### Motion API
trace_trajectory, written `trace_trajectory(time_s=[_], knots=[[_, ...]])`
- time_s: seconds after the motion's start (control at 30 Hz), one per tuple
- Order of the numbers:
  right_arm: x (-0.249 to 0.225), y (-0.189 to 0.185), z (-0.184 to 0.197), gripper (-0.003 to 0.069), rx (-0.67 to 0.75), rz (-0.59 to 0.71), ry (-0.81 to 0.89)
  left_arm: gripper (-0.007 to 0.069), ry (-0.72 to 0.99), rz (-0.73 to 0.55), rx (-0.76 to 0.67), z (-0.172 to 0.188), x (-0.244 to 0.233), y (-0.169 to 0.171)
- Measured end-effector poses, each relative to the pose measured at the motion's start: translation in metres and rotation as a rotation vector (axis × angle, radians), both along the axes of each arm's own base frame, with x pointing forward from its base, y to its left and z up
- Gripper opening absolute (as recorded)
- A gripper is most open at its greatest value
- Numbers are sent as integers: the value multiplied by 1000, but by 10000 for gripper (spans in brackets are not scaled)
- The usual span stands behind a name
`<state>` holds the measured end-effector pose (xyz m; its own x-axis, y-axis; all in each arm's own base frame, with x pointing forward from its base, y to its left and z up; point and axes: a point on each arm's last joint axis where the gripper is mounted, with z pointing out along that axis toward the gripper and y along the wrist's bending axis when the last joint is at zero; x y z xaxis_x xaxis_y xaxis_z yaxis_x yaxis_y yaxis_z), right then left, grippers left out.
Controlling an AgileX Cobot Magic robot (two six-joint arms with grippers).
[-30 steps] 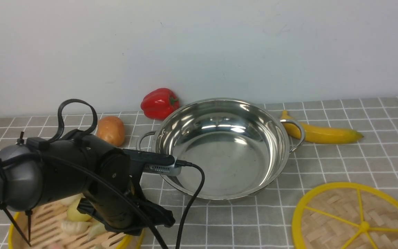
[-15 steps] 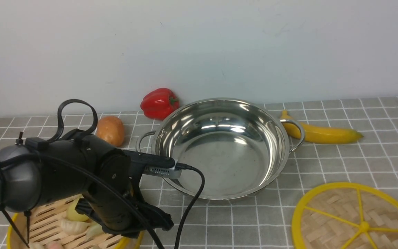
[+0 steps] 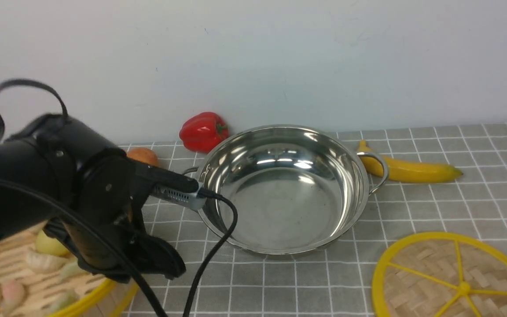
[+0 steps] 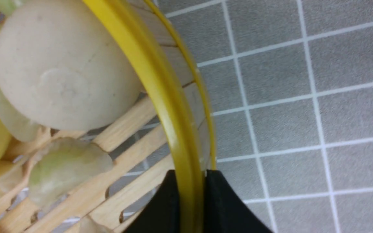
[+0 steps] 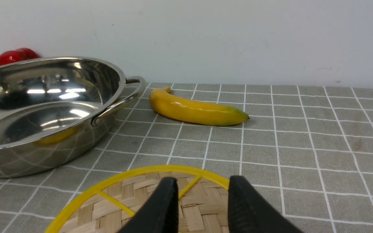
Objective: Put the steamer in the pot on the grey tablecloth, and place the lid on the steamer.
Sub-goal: 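Place the bamboo steamer basket with dumplings into the steel pot with the left gripper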
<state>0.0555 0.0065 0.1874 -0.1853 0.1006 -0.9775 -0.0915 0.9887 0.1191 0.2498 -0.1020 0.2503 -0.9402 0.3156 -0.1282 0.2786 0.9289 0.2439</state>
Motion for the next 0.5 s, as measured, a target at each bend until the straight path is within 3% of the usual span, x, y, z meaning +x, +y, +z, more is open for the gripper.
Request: trace_trajectory(time_s=[0.27,0.5], knots=[[0,0,0,240,0,0,0,64,-80,-123,1,46,16,-7],[0,0,0,240,0,0,0,64,-157,-304,-94,93,25,-20]])
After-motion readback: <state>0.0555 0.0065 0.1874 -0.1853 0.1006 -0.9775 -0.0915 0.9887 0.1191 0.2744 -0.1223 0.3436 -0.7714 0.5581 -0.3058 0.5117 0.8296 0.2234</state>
